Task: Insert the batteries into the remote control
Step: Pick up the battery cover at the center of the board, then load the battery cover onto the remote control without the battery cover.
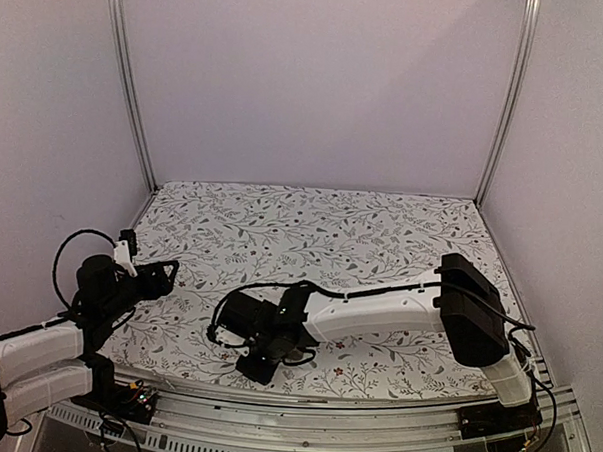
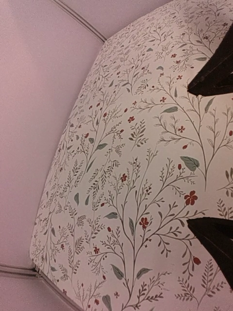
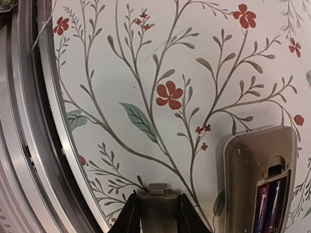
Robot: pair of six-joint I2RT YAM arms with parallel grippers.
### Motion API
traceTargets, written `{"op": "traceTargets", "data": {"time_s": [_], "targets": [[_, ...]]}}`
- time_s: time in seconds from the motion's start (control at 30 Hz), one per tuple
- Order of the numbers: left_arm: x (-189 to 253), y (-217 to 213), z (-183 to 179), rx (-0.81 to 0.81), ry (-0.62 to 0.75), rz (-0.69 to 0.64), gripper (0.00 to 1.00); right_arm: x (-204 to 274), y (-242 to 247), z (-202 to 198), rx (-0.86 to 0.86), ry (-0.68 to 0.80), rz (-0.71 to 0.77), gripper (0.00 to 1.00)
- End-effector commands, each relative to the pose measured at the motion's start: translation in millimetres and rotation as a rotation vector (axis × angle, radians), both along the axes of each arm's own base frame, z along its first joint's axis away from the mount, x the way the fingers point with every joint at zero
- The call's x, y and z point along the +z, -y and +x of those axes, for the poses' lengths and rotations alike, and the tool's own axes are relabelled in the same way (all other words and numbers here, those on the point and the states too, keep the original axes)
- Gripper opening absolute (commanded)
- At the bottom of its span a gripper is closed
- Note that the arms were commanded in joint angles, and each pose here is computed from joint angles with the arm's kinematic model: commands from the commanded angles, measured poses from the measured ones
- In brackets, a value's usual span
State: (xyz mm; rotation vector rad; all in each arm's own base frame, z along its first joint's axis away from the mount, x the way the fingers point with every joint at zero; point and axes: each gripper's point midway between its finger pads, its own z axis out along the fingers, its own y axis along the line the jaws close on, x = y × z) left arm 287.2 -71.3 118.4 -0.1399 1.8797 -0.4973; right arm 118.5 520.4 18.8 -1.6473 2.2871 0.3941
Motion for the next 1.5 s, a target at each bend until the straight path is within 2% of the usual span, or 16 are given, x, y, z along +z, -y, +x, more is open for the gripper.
{"op": "traceTargets", "data": {"time_s": [0.0,0.2,0.4,0.57,0.67,0.9,1.07,1.47], "targets": [[-5,1,-3,0.001,-0.01,0.0,0.86,-18,11,0,0.004,0.029,-0.079,0.19],[-5,1,-3,0.001,-0.011,-0.001,0.86,10,-5,-3,0.03,0.02,0.018,0.15],[-5,1,-3,0.0,-0.01,0.0,0.86,69,-27,-7,0.127,0.017,0.197,0.12],[-6,0,-2,0.004,-0.015,-0.001,0.86,101,-28,21,0.115,0.052,0.281,0.12],[-8,-2,-2,0.011,-0.021,0.002,0.86,96,-24,40,0.113,0.074,0.271,0.11],[-10,-5,0,0.018,-0.031,-0.008,0.86,77,-21,57,0.147,0.082,0.254,0.1],[-16,-4,0,0.013,-0.053,-0.015,0.86,75,-23,54,0.225,0.059,0.299,0.1],[-19,-4,0,0.012,-0.066,-0.017,0.86,43,-8,60,0.25,0.063,0.246,0.09]]}}
